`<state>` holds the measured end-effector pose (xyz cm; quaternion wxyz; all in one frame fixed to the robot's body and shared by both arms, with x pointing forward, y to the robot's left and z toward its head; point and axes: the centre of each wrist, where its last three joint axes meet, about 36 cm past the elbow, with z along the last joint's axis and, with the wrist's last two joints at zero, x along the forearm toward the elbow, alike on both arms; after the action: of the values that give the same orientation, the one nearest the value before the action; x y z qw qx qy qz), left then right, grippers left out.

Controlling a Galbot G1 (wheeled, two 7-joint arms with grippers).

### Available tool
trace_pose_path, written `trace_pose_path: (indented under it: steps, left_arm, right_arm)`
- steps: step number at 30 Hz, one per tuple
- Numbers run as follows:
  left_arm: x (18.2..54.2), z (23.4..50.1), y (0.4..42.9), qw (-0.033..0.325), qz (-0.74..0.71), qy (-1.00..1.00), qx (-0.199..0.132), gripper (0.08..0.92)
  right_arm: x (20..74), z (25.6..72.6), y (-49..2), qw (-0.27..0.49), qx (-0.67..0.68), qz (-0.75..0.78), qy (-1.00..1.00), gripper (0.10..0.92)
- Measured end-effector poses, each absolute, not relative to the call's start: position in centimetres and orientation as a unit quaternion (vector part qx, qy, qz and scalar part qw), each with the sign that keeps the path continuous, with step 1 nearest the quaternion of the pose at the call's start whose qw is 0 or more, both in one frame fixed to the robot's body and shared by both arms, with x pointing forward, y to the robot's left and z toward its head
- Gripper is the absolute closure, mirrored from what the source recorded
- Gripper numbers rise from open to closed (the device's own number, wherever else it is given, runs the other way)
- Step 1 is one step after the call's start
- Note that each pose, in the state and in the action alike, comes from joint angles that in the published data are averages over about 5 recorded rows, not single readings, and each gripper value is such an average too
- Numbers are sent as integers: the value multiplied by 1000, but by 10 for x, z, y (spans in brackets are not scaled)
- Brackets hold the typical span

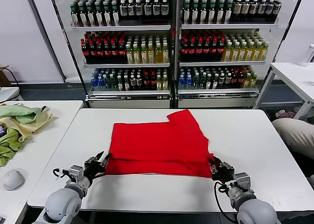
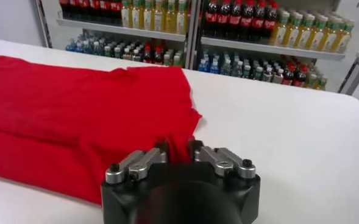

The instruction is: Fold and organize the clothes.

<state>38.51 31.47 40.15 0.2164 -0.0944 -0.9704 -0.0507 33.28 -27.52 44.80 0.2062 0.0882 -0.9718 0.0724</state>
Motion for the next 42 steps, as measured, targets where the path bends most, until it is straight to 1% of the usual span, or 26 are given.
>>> trace_pose_path:
  steps: [5, 8, 11, 26, 29, 31, 42]
  left_arm:
    - [364, 416, 303, 220, -37, -969, -106, 300]
    - [351, 419, 294, 228, -30, -967, -114, 222]
    - [342, 420, 289, 236, -27, -964, -117, 184]
    - [340, 413, 296, 263, -27, -961, -86, 179]
    - [340, 410, 297, 271, -30, -959, -83, 225]
    - [339, 408, 297, 275, -30, -958, -81, 284]
    - [335, 403, 294, 283, -20, -955, -85, 596]
  right_arm:
    - [321, 445, -282, 217, 78, 72, -970, 324]
    - [316, 440, -285, 222, 75, 67, -970, 247]
    - [313, 435, -285, 226, 73, 63, -969, 207]
    - [317, 418, -275, 242, 71, 39, -967, 201]
    - [318, 415, -274, 242, 73, 32, -967, 230]
    - [319, 413, -273, 242, 74, 27, -967, 277]
    - [322, 409, -271, 245, 78, 14, -966, 596]
